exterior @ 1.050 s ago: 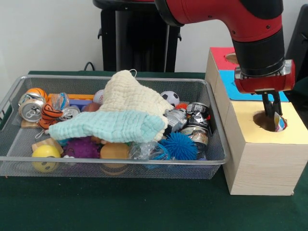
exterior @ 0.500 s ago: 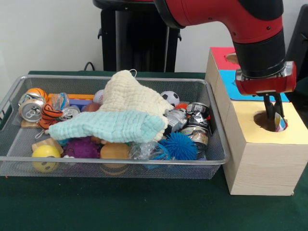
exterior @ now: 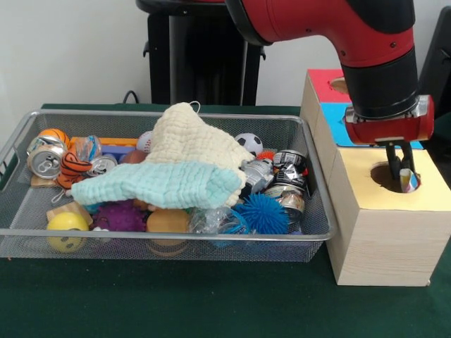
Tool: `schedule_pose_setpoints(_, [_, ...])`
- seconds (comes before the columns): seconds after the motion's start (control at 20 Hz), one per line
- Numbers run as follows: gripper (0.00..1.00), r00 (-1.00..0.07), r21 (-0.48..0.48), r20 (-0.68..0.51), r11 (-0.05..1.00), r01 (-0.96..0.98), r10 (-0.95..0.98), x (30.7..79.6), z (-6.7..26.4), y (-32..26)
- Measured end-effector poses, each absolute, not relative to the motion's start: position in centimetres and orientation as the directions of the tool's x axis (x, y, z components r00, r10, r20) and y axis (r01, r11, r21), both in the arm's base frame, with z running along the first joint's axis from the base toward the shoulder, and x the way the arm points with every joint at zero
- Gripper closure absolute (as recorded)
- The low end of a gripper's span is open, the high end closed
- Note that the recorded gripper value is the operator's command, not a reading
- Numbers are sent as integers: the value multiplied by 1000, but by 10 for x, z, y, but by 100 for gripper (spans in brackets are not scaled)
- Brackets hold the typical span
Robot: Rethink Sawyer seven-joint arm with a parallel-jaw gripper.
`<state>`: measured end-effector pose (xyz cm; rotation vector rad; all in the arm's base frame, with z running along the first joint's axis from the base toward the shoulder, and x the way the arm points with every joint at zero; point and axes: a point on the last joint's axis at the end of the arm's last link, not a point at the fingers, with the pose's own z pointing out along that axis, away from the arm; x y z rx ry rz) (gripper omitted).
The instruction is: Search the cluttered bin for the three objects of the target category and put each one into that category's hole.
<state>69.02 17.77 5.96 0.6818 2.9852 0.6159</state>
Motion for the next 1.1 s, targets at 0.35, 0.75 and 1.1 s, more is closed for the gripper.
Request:
schedule_pose_setpoints(0.35, [100, -897, 379, 34, 825, 419, 440, 690, 40, 184])
schedule_pose_setpoints(0.75, [100, -895, 382, 33, 822, 422, 444, 688, 26, 192])
schedule_pose_setpoints(1.1, [100, -898, 376, 23, 828, 416, 440, 690, 26, 193])
